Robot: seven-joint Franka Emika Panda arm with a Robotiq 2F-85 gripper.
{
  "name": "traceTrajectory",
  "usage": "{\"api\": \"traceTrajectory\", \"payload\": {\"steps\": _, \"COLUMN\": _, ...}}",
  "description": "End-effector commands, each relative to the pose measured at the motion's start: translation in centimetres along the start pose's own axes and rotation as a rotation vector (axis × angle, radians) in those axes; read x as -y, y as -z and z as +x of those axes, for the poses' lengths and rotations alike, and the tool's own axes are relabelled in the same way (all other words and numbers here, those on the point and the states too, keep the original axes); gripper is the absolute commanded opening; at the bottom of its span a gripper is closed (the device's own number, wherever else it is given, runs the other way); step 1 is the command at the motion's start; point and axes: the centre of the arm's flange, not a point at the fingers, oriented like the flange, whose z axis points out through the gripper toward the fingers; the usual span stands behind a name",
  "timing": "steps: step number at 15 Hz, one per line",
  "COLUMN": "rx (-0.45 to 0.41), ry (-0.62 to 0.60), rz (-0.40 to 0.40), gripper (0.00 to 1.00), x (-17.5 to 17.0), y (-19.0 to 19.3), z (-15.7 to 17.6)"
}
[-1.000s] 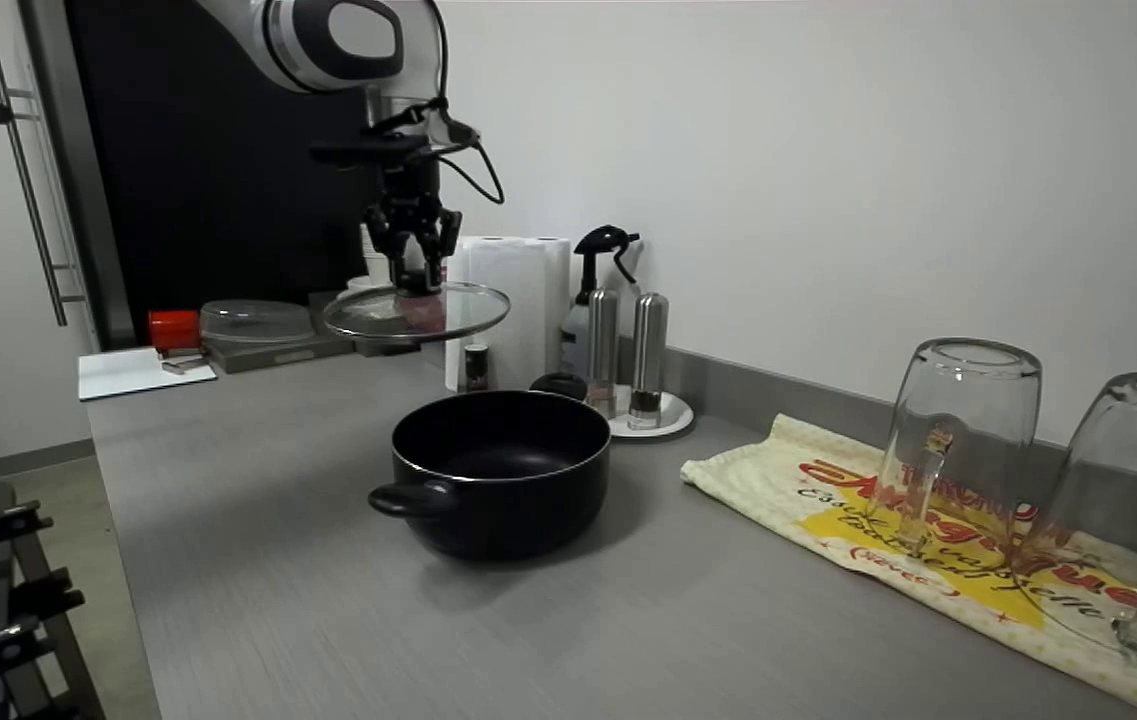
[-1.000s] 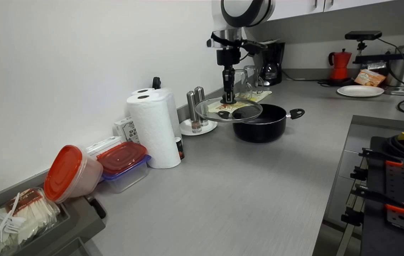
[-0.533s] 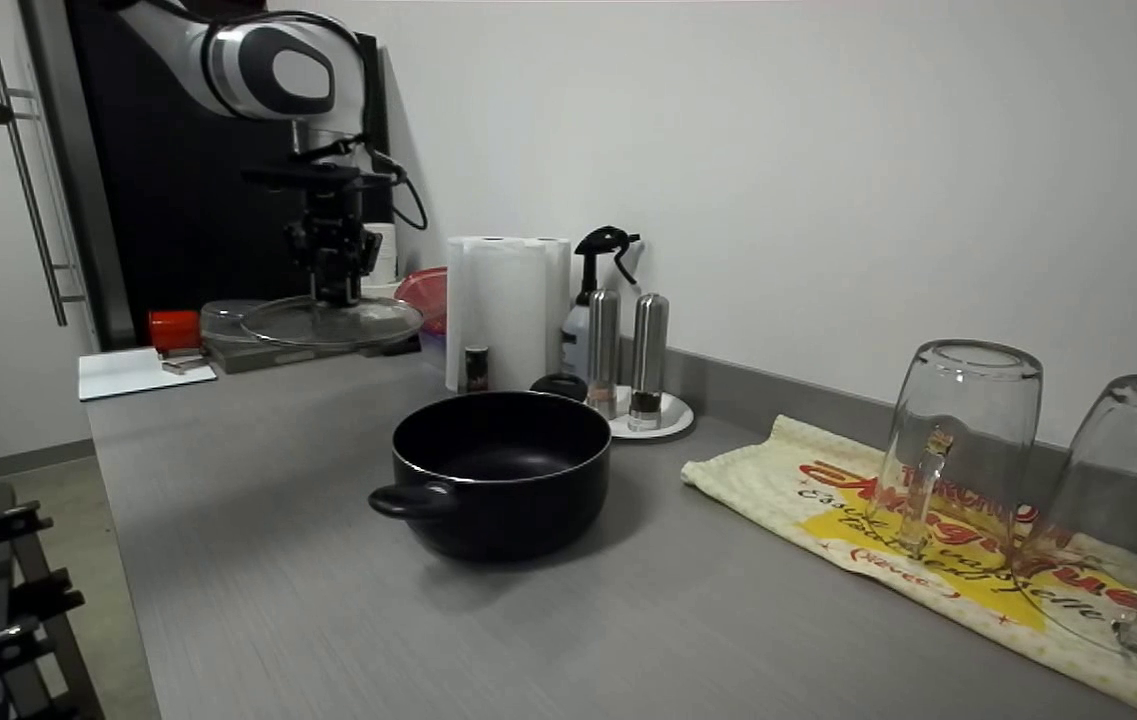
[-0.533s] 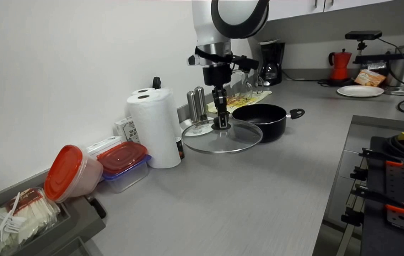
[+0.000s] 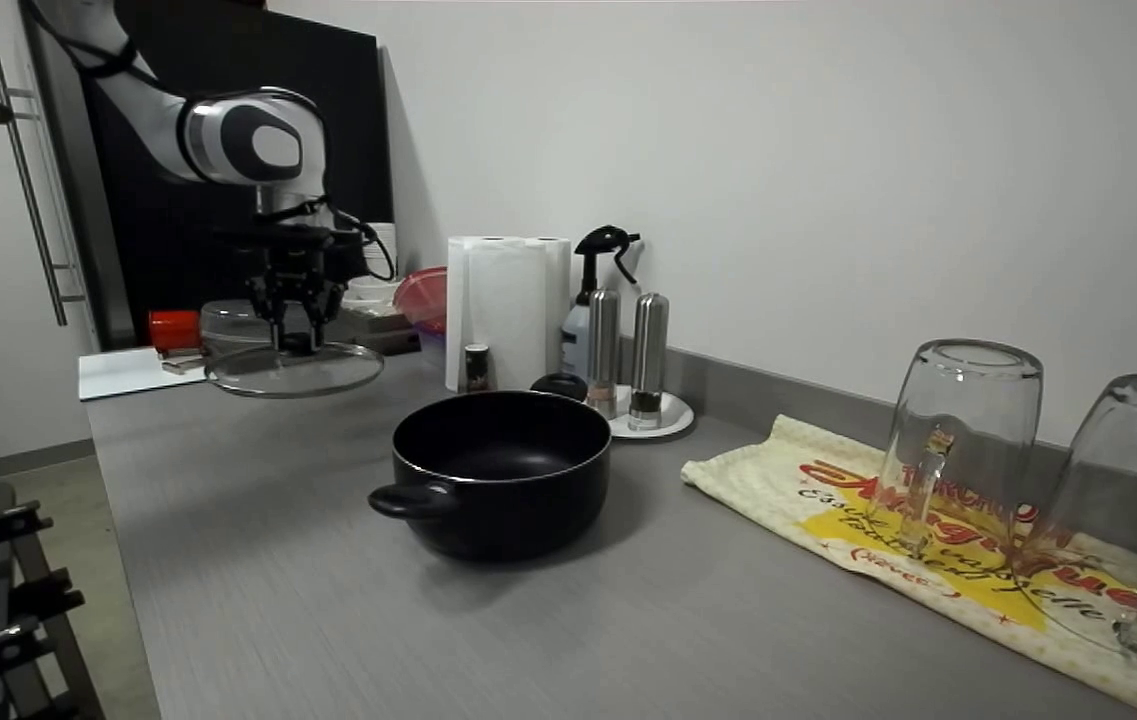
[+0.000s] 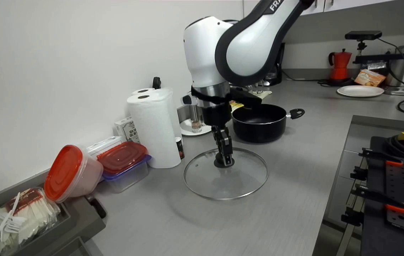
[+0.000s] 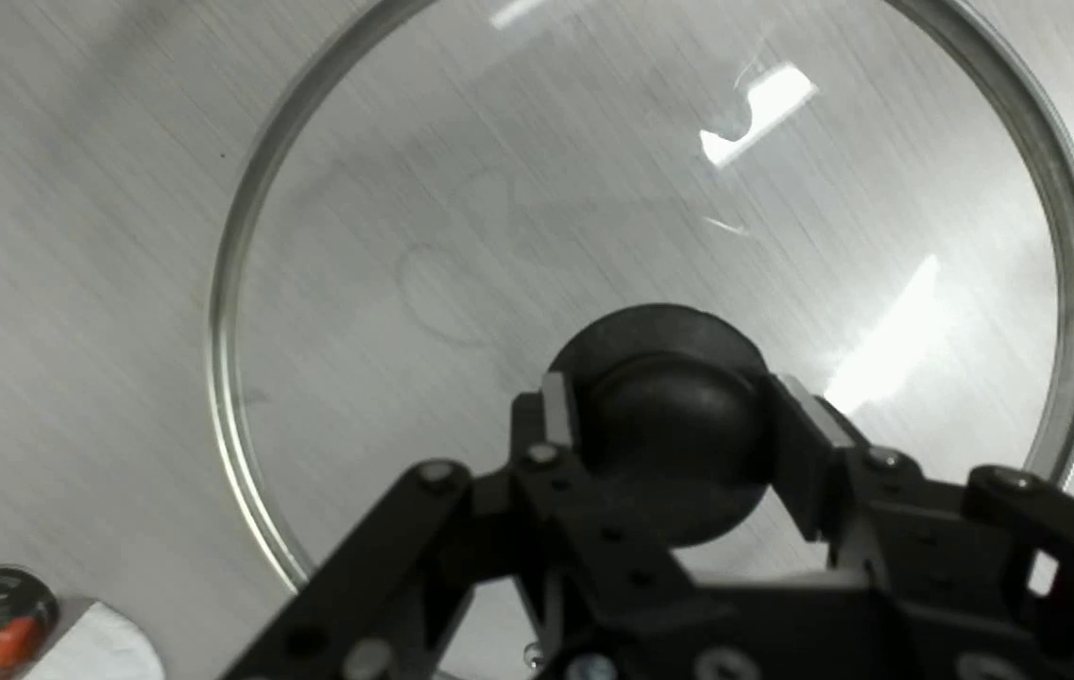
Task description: Remove the glass lid from the black pot.
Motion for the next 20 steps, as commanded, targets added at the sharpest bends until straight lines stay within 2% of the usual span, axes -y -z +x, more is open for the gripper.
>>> {"api": "traceTrajectory", "payload": {"steps": 1, "rx": 0.004, "ry": 0.023, "rz": -0.04, "gripper": 0.25, "x": 0.8, "y": -2.8, "z": 2.1}}
{"api": "traceTrajectory", "payload": {"steps": 9, "rx": -0.001, "ry": -0.042, "rz": -0.03, "gripper": 0.25, "x": 0.0, "y": -6.9, "z": 4.4}}
{"api": "traceTrajectory", "payload": {"steps": 19, "rx": 0.012, "ry": -0.051, "rz": -0.027, "gripper": 0.25, "x": -1.7, "y": -7.9, "z": 4.3}}
{"api": "traceTrajectory", "payload": {"steps": 20, "rx": 0.023, "ry": -0.043, "rz": -0.012, "gripper": 0.36, "x": -1.7, "y": -8.1, "z": 4.0}}
